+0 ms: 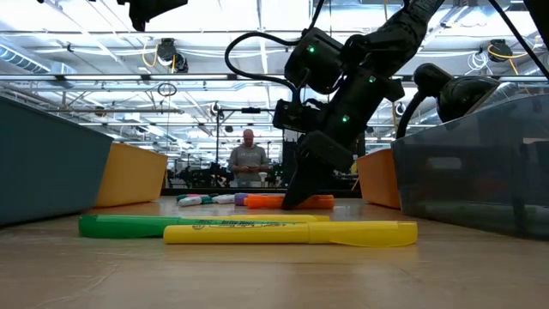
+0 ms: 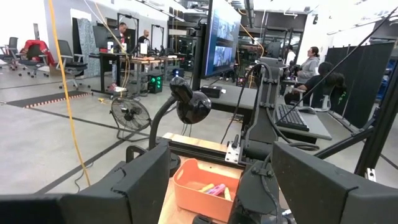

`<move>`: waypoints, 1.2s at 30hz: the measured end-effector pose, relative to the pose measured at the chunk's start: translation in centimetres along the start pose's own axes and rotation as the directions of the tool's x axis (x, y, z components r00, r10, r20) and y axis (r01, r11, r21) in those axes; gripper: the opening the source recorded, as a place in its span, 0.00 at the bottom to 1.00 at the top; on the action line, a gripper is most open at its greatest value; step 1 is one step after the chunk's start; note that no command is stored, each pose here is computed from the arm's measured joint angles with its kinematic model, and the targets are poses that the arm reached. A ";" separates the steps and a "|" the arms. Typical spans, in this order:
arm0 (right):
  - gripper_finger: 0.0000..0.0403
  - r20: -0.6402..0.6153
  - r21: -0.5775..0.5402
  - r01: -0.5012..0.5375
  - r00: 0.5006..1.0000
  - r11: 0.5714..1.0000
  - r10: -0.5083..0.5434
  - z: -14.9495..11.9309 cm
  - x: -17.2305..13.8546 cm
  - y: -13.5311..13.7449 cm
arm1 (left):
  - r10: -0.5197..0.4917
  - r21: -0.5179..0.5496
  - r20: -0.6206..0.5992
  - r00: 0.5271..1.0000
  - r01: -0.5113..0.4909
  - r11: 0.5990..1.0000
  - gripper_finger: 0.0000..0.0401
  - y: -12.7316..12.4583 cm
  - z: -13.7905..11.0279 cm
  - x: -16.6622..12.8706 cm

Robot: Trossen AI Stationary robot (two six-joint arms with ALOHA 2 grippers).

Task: Pick & Place Markers
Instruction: Put the orange highlighter into the orange bin

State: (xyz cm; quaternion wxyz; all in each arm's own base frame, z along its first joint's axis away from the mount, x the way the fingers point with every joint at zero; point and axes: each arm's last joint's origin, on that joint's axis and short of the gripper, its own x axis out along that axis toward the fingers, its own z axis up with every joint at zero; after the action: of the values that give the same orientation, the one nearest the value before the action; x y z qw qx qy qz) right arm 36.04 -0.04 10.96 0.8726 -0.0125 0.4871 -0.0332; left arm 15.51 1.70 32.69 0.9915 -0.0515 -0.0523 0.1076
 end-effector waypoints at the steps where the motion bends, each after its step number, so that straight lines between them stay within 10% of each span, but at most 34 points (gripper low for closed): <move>1: 0.34 0.000 0.000 0.000 1.000 1.000 0.000 0.0 0.0 0.0 | 0.000 0.000 0.000 1.000 0.000 1.000 0.70 0.0 0.0 0.0; 36: 0.17 -0.003 -0.029 -0.002 1.000 1.000 0.002 -0.1 0.1 0.0 | 0.000 0.000 0.000 1.000 0.000 1.000 0.70 0.0 0.0 0.0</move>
State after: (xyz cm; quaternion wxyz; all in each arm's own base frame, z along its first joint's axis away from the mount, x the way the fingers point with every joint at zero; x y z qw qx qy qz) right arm 36.01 -0.02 10.88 0.8715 -0.0245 0.4891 -0.0253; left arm 15.52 1.70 32.69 0.9915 -0.0515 -0.0521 0.1075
